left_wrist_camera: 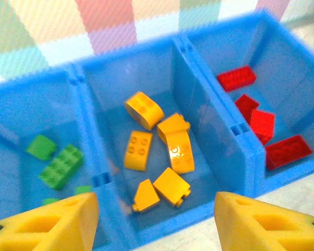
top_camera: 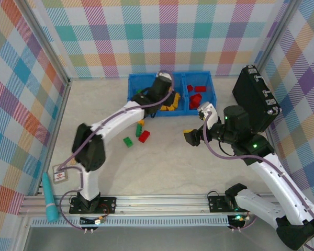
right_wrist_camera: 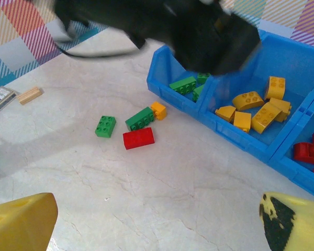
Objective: Sort the legos into containers by color
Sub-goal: Place the lego in the container, then pick up the lego from the center of the table.
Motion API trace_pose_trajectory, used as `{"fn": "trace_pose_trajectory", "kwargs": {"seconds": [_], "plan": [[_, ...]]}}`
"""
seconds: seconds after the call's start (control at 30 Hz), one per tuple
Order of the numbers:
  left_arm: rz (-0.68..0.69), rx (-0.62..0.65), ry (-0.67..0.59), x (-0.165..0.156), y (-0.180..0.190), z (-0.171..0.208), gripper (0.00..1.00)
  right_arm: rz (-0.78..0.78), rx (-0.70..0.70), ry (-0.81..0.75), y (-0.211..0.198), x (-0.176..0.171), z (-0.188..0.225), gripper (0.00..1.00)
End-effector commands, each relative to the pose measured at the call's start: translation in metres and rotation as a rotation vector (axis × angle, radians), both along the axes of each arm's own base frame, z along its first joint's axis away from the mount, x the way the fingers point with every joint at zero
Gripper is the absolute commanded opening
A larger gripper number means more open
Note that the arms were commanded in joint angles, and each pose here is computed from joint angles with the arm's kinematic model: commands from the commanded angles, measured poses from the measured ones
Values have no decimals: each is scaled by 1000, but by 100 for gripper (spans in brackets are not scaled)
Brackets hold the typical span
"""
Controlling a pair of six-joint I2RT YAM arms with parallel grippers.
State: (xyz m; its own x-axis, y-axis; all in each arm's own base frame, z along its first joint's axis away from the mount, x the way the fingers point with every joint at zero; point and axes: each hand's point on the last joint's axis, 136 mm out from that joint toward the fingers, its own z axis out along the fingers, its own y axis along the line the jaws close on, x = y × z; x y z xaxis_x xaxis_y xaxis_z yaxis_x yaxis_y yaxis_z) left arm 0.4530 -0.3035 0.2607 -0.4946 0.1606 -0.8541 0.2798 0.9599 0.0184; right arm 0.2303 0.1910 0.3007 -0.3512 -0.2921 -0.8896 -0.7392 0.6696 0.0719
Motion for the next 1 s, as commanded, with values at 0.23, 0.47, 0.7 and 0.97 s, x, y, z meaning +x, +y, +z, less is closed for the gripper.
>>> {"fn": "trace_pose_trajectory", "kwargs": {"seconds": [0.23, 0.47, 0.7, 0.97], "plan": [[181, 98, 281, -82, 102, -60, 57, 30, 32, -21, 9, 4, 14, 99], [252, 104, 398, -96, 120, -105, 57, 29, 25, 13, 15, 12, 12, 99], [281, 114, 463, -87, 123, -140, 57, 16, 5, 34, 17, 20, 7, 99], [297, 94, 529, -74, 118, -171, 56, 12, -19, 73, 19, 26, 0, 99]]}}
